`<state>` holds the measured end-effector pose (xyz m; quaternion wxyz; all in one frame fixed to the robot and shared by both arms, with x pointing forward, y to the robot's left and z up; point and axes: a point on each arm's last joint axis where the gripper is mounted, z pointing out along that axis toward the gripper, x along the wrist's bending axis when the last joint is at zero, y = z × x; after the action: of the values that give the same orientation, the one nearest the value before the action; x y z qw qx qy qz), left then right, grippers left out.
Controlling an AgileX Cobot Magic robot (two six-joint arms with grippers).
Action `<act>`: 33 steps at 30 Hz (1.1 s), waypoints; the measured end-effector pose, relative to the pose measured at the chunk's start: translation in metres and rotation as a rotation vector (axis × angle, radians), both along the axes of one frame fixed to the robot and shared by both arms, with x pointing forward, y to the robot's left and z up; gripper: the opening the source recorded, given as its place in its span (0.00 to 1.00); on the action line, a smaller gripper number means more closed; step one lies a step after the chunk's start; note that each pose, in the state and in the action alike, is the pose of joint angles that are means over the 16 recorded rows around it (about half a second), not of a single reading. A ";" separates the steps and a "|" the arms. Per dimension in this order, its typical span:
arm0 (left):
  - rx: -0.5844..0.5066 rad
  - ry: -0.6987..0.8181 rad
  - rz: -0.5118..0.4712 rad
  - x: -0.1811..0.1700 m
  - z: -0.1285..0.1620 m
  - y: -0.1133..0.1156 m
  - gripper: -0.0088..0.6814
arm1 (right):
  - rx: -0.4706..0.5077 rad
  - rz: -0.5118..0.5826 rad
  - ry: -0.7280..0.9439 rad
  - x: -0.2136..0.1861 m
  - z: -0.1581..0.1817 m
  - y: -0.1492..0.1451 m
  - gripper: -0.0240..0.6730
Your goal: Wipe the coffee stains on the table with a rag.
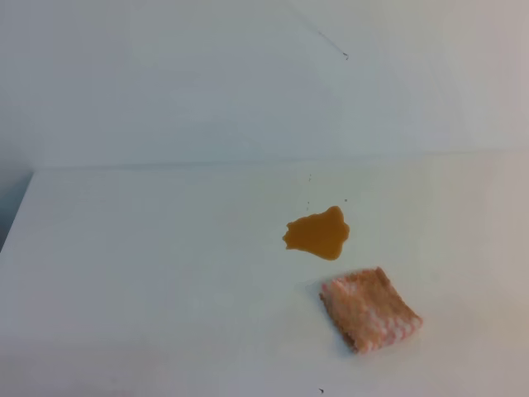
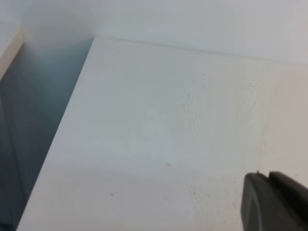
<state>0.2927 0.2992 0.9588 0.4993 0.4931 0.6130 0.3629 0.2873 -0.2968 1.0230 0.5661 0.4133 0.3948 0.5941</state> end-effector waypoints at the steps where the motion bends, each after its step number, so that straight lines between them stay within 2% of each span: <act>1: 0.000 0.000 0.000 0.000 0.000 0.000 0.01 | 0.002 -0.008 0.026 0.000 0.002 -0.001 0.03; 10: 0.000 0.000 0.000 0.000 0.000 0.000 0.01 | -0.007 -0.096 0.404 0.008 0.034 -0.009 0.03; 14: 0.000 0.000 0.000 0.000 0.000 0.000 0.01 | -0.039 -0.076 0.601 0.023 0.048 -0.007 0.03; 20: 0.000 0.000 0.000 0.000 0.000 0.000 0.01 | -0.116 0.086 0.866 0.070 0.047 0.003 0.03; 27: 0.000 0.000 0.000 0.000 0.000 0.000 0.01 | -0.217 0.328 1.066 0.128 0.012 0.024 0.04; 33: 0.000 0.000 0.000 0.000 0.000 0.000 0.01 | -0.325 0.483 1.171 0.165 -0.021 0.054 0.15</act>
<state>0.2927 0.2992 0.9588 0.4993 0.4931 0.6130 0.3629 0.4525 -0.2430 1.0021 0.1633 0.4774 0.8043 0.3138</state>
